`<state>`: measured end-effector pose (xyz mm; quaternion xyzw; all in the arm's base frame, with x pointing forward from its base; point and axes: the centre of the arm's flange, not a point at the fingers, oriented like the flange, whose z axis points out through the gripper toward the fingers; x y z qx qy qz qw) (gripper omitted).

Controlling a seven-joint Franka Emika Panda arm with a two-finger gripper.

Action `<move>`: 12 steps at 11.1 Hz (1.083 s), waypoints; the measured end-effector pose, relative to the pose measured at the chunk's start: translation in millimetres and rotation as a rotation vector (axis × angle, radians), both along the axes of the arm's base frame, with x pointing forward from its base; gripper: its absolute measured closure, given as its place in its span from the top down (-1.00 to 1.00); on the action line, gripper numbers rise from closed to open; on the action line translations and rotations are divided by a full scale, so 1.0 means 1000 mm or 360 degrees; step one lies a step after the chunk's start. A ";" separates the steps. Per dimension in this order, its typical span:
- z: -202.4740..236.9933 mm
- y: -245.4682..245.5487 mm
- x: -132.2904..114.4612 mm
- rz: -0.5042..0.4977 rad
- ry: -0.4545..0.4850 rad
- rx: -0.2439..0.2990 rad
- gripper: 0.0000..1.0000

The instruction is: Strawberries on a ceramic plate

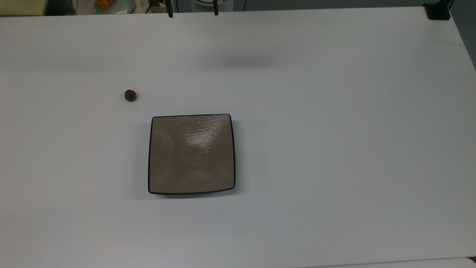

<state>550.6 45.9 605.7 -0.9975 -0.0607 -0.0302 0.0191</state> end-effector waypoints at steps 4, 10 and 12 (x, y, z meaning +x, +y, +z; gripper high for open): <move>-0.002 0.000 0.001 0.0032 0.0004 -0.0002 1.00; -0.004 -0.010 0.002 0.0556 -0.0013 -0.0033 1.00; -0.006 -0.021 0.003 0.0678 -0.0012 -0.0040 1.00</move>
